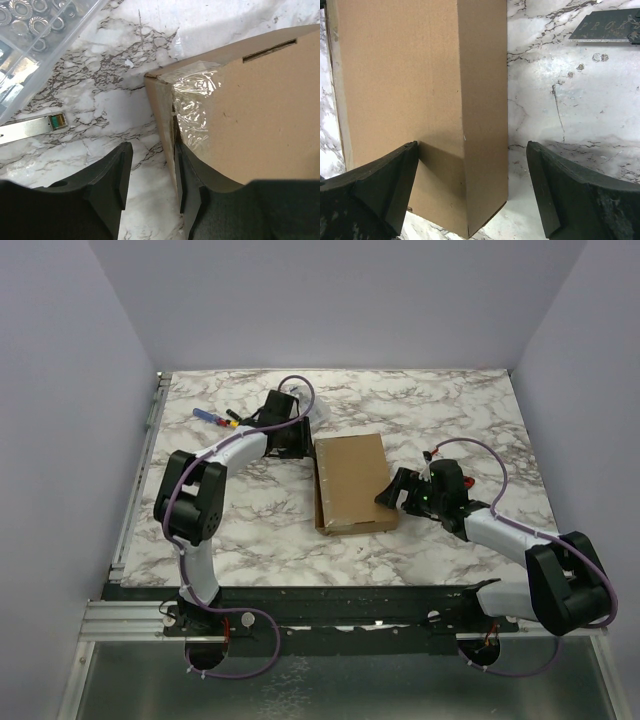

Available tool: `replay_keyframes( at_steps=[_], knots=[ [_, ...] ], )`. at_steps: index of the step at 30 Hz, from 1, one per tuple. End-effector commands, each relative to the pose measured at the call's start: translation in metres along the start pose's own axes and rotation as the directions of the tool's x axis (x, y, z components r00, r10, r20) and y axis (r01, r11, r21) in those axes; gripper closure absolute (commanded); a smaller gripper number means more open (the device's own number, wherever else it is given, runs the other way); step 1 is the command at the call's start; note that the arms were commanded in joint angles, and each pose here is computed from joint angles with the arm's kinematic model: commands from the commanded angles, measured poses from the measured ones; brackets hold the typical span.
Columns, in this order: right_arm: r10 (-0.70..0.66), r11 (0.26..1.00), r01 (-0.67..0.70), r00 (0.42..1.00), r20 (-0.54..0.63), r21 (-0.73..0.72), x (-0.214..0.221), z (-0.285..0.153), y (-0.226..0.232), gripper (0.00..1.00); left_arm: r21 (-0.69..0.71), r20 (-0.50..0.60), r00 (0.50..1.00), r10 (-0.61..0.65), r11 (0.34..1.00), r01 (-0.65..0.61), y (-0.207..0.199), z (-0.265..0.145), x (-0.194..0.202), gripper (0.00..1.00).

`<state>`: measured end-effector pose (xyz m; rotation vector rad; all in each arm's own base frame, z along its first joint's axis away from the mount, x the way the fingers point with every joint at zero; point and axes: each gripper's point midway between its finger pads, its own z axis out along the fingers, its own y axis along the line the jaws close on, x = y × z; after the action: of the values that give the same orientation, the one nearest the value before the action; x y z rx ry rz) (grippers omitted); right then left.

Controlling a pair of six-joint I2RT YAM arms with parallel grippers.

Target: Unpack the express box

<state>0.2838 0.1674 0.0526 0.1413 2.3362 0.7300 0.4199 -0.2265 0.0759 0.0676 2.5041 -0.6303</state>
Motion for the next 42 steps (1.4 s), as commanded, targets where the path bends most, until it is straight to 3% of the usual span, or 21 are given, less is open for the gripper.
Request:
replay_keyframes(
  at_steps=[1, 16, 27, 30, 35, 42],
  knots=[
    [-0.014, 0.997, 0.019, 0.998, -0.059, 0.079, 0.018, -0.002, -0.02, 0.07, -0.171, -0.052, 0.999, 0.01, 0.985, -0.018, 0.037, 0.009, 0.013, 0.56],
    [0.016, 0.992, -0.012, 0.999, -0.031, 0.124, 0.017, -0.004, -0.028, 0.19, -0.231, -0.091, 0.995, 0.034, 0.971, -0.055, 0.053, 0.002, 0.028, 0.65],
    [0.014, 0.993, -0.012, 1.0, -0.021, 0.121, 0.016, -0.006, -0.027, 0.21, -0.249, -0.09, 0.996, 0.024, 0.967, -0.045, 0.065, -0.005, 0.023, 0.7],
    [0.01, 0.993, -0.007, 1.0, -0.02, 0.119, 0.015, -0.006, -0.027, 0.21, -0.195, -0.095, 0.995, 0.022, 0.98, -0.04, 0.054, -0.004, 0.022, 0.69],
    [0.001, 0.995, 0.001, 1.0, -0.023, 0.099, 0.016, -0.006, -0.024, 0.2, -0.014, -0.072, 0.997, 0.038, 0.999, -0.039, 0.017, -0.013, 0.012, 0.59],
    [-0.009, 0.996, 0.01, 1.0, -0.017, 0.086, 0.014, -0.008, -0.021, 0.19, 0.114, -0.007, 0.999, 0.034, 0.993, -0.033, -0.008, -0.043, -0.002, 0.27]
  ],
)
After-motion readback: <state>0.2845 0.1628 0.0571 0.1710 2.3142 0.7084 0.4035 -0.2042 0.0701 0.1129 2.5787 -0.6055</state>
